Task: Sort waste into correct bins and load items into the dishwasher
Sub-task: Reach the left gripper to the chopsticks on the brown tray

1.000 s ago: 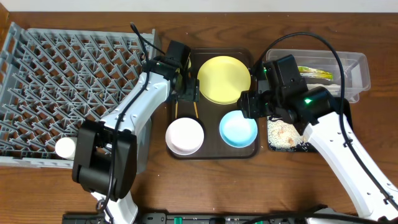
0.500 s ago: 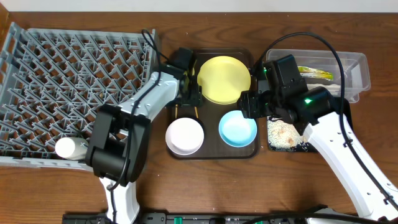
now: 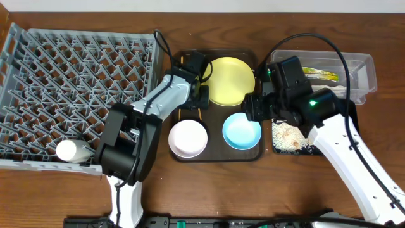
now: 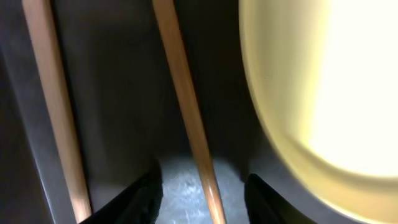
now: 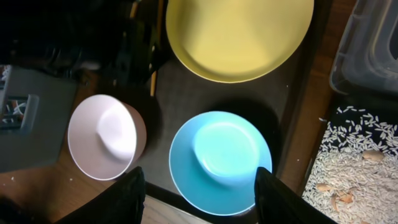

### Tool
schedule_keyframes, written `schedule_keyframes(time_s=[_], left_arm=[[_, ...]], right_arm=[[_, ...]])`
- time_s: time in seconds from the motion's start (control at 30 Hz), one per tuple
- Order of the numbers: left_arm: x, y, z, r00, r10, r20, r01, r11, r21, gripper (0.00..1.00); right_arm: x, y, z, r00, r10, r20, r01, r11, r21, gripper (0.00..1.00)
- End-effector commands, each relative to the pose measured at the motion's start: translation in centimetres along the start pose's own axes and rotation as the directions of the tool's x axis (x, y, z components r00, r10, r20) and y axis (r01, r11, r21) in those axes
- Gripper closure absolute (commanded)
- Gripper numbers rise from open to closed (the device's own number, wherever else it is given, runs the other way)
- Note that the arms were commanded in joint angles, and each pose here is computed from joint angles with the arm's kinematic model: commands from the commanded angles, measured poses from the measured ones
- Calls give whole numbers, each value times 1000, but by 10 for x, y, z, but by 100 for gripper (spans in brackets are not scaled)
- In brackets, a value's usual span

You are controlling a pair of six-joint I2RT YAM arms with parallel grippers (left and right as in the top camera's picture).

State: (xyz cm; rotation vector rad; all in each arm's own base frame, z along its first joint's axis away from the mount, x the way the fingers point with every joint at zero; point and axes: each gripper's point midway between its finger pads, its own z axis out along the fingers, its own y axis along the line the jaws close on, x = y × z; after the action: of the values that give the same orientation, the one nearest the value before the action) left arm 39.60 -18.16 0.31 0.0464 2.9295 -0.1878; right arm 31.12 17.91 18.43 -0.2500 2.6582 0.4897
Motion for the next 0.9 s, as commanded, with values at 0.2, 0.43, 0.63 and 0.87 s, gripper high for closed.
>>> schedule_keyframes(time_s=[0.2,0.43,0.63,0.87], left_arm=[[9,10,17,999,-30,-44,29,999,-37,90],[-11,14,-14,999,-38,14,38,999,-19,93],[-35,24,-76,988,-45,147,45,999,4,93],[-34,55,-160,966,5,257,6,999,-42,92]], right_arm=[[-1,6,-4,1000,-2,6,2,1000,-12,46],[1,6,-4,1000,-1,-2,1,1000,-10,46],[1,6,-4,1000,-2,-1,1,1000,-9,46],[0,4,-4,1000,-2,1,2,1000,-2,46]])
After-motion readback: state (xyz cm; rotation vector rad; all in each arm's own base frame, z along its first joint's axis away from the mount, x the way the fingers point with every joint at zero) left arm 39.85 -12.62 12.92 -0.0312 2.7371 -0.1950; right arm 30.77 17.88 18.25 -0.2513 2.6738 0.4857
